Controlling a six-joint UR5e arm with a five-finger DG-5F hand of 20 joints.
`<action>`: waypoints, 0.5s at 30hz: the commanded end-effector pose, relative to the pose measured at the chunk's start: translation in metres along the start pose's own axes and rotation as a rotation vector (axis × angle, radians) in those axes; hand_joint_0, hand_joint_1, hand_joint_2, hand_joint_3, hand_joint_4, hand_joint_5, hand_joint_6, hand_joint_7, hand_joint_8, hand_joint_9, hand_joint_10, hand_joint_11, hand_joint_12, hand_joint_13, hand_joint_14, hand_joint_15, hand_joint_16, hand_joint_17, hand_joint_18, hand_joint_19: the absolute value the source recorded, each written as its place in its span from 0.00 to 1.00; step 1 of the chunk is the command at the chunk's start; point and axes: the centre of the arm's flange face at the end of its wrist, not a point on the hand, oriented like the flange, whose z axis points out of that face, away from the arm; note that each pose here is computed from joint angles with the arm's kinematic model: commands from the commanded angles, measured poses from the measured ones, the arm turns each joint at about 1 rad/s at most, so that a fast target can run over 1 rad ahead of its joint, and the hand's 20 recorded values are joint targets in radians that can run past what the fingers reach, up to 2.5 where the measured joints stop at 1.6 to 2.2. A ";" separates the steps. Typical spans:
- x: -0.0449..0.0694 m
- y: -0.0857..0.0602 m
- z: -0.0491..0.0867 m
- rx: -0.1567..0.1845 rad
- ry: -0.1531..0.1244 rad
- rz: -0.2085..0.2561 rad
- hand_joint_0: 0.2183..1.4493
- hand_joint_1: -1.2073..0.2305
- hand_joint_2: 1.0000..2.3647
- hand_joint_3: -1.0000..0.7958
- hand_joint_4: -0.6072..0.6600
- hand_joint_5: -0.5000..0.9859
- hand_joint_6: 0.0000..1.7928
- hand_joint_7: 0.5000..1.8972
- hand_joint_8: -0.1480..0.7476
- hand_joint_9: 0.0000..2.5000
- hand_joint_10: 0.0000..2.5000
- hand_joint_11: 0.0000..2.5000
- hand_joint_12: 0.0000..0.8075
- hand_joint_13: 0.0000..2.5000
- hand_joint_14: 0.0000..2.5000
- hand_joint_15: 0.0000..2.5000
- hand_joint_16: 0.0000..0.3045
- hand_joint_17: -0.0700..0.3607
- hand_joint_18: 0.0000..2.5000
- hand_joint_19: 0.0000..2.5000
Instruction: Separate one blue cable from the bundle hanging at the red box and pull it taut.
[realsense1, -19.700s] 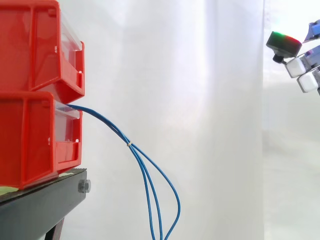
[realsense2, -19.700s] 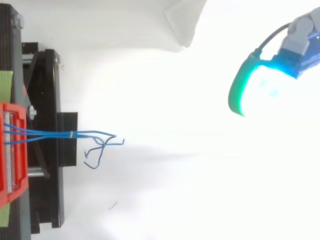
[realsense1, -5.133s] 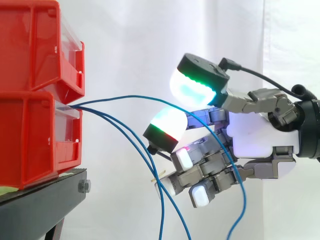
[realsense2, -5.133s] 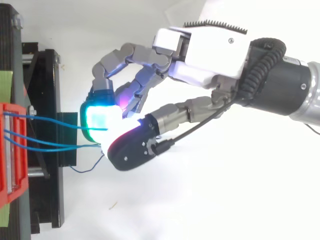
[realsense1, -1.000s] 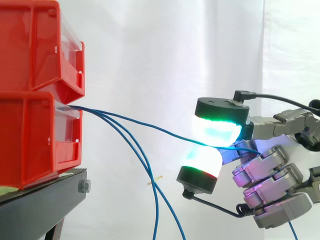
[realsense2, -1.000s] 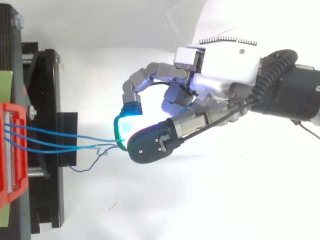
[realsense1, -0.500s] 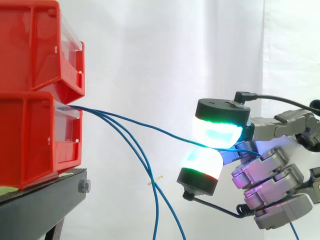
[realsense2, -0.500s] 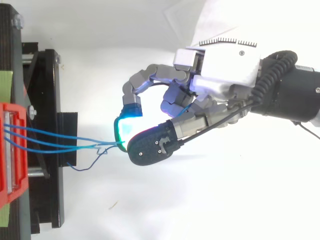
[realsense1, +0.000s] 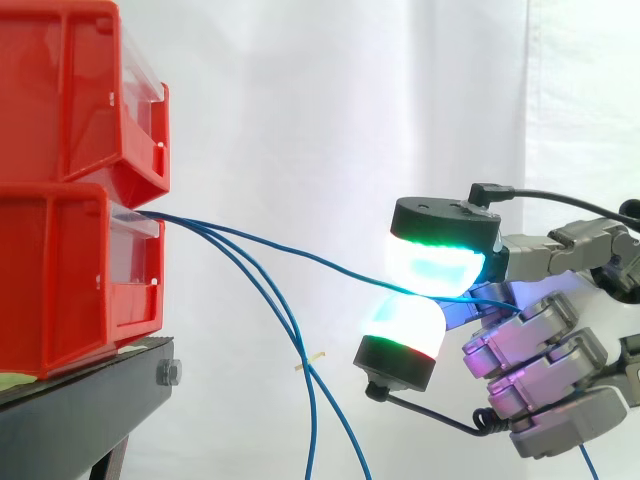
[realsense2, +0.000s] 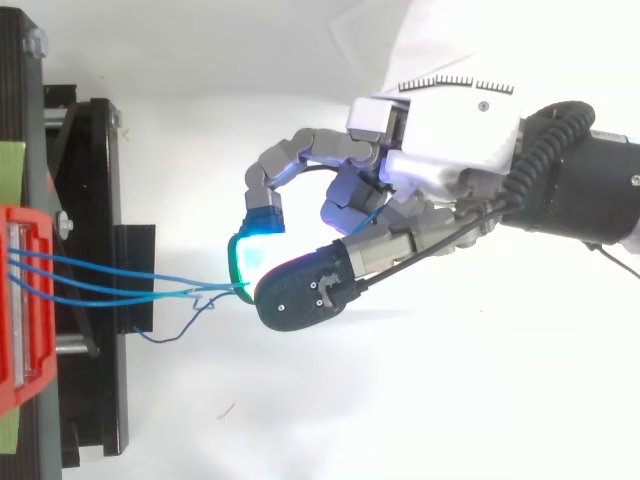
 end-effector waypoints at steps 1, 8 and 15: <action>0.000 0.000 0.000 0.000 -0.001 0.000 0.37 0.28 0.01 0.46 0.46 0.24 0.51 0.44 0.51 0.48 0.71 0.58 0.45 0.49 0.73 0.55 0.12 0.36 0.60 0.71; 0.000 0.000 0.000 0.000 -0.001 0.000 0.37 0.28 0.01 0.49 0.45 0.24 0.51 0.46 0.52 0.49 0.75 0.58 0.47 0.49 0.81 0.54 0.13 0.38 0.63 0.75; -0.001 0.000 0.000 0.000 -0.003 0.000 0.37 0.29 0.01 0.50 0.46 0.24 0.51 0.51 0.55 0.49 0.74 0.61 0.48 0.49 0.82 0.55 0.14 0.39 0.63 0.76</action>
